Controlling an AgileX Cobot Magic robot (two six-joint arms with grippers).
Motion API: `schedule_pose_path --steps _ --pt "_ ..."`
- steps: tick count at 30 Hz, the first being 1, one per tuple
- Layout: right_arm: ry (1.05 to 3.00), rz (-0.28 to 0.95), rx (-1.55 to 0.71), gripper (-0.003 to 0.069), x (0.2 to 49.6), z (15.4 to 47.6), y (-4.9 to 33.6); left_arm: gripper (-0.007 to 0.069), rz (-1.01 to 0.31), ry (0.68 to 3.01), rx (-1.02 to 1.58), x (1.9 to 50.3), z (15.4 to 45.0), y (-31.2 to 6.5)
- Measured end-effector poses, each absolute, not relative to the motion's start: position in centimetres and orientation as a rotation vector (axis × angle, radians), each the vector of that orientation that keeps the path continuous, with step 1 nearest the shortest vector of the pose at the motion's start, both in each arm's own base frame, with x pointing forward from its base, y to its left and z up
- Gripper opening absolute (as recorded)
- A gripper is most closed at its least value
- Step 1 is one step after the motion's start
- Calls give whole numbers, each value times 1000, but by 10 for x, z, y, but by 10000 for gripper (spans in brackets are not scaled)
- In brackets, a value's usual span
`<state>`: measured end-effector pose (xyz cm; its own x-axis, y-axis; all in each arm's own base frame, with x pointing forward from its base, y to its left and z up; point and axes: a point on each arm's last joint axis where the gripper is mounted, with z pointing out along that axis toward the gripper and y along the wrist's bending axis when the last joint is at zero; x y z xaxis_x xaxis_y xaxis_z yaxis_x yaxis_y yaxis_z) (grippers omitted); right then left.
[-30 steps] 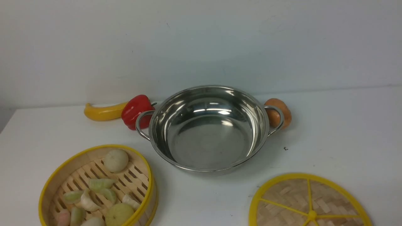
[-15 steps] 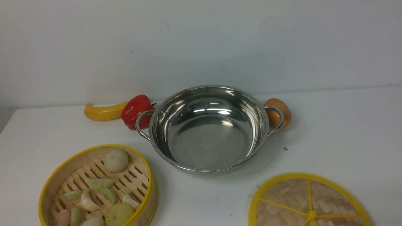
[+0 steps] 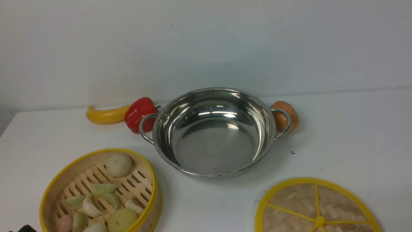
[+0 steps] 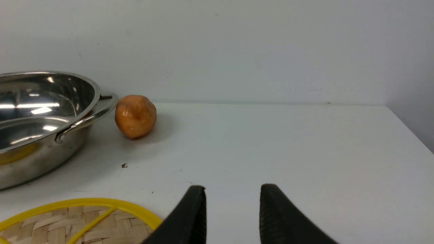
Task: Place the steamer in the pot on the white table, and put the lid on the steamer.
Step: 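Grasp the rim of the steamer basket holding the buns with the left gripper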
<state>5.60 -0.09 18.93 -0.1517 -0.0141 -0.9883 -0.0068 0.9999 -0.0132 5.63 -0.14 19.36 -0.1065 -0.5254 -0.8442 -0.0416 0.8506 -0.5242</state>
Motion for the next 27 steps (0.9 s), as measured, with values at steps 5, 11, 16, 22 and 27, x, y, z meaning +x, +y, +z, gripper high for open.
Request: schedule_pose_path --steps 5,11,16,22,27 --pt "1703 64 41 244 56 191 0 241 -648 1558 -622 57 198 -4" --pt "1551 381 302 244 57 203 3 241 -680 1452 -622 57 207 -2" --pt "1363 581 480 244 56 217 0 241 -653 1281 -551 55 222 2" --pt "1206 644 539 244 53 228 -5 241 -574 1139 -437 50 238 4" --pt "1002 738 600 244 48 241 -12 241 -410 1185 -281 46 272 0"
